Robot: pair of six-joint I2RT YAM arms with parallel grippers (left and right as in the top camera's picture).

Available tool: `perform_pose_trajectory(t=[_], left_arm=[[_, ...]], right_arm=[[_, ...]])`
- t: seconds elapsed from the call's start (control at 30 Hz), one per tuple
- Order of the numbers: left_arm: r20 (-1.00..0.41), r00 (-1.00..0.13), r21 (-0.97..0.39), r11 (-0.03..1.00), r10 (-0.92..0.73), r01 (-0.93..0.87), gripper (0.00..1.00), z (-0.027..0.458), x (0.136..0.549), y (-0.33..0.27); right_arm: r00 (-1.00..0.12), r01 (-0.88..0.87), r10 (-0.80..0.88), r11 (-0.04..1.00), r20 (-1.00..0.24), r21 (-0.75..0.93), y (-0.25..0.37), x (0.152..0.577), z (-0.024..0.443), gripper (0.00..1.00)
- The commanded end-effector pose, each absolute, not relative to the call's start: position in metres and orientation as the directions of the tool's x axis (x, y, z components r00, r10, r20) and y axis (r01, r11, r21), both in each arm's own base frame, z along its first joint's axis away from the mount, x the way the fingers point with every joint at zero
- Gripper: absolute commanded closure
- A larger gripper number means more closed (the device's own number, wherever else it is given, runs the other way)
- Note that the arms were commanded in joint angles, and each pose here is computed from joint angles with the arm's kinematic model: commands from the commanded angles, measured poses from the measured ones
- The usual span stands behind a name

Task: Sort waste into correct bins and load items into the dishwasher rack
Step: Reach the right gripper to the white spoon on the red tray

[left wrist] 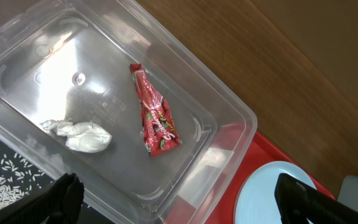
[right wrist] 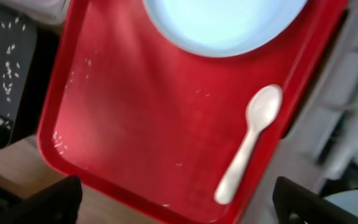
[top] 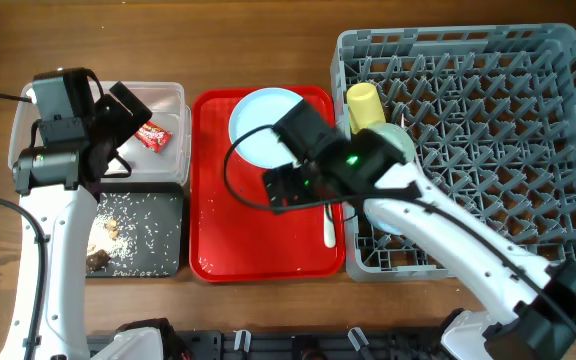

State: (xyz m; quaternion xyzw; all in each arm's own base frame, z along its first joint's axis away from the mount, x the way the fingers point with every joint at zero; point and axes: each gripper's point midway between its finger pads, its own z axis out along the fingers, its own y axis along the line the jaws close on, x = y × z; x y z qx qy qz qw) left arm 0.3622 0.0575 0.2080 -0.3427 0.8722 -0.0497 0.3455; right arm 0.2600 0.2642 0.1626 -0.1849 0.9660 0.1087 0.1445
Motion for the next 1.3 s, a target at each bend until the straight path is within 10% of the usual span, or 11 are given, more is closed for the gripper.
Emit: perform_pose_trajectory(t=[0.0, 0.1, 0.2, 1.03, 1.27], left_arm=[[-0.572, -0.513, -0.335, 0.753, -0.64, -0.566, 0.0, 0.212, 0.364, 0.059], [-0.572, -0.513, -0.335, 0.753, -0.64, -0.566, 0.0, 0.212, 0.364, 0.059], [-0.572, -0.513, -0.335, 0.753, -0.64, -0.566, 0.0, 0.212, 0.364, 0.059], [-0.572, -0.513, -0.335, 0.753, -0.64, -0.566, 0.0, 0.212, 0.364, 0.059], [-0.572, -0.513, -0.335, 0.753, -0.64, -0.566, 0.0, 0.212, 0.364, 0.059]], right_arm=[[-0.915, -0.331, -0.286, 0.935, -0.285, 0.124, 0.264, 0.255, 0.143, 0.02], [-0.927, -0.295, -0.264, 0.952, -0.268, 0.08, 0.256, 0.255, 0.13, 0.5], [-0.947, -0.194, -0.187, 0.981, -0.26, 0.004, 0.238, 0.257, 0.111, 0.64], [-0.965, -0.215, -0.244, 0.944, -0.093, -0.25, 0.204, 0.251, -0.028, 0.55], [-0.934, -0.339, -0.354, 0.922, -0.051, -0.184, 0.221, 0.248, -0.028, 0.79]])
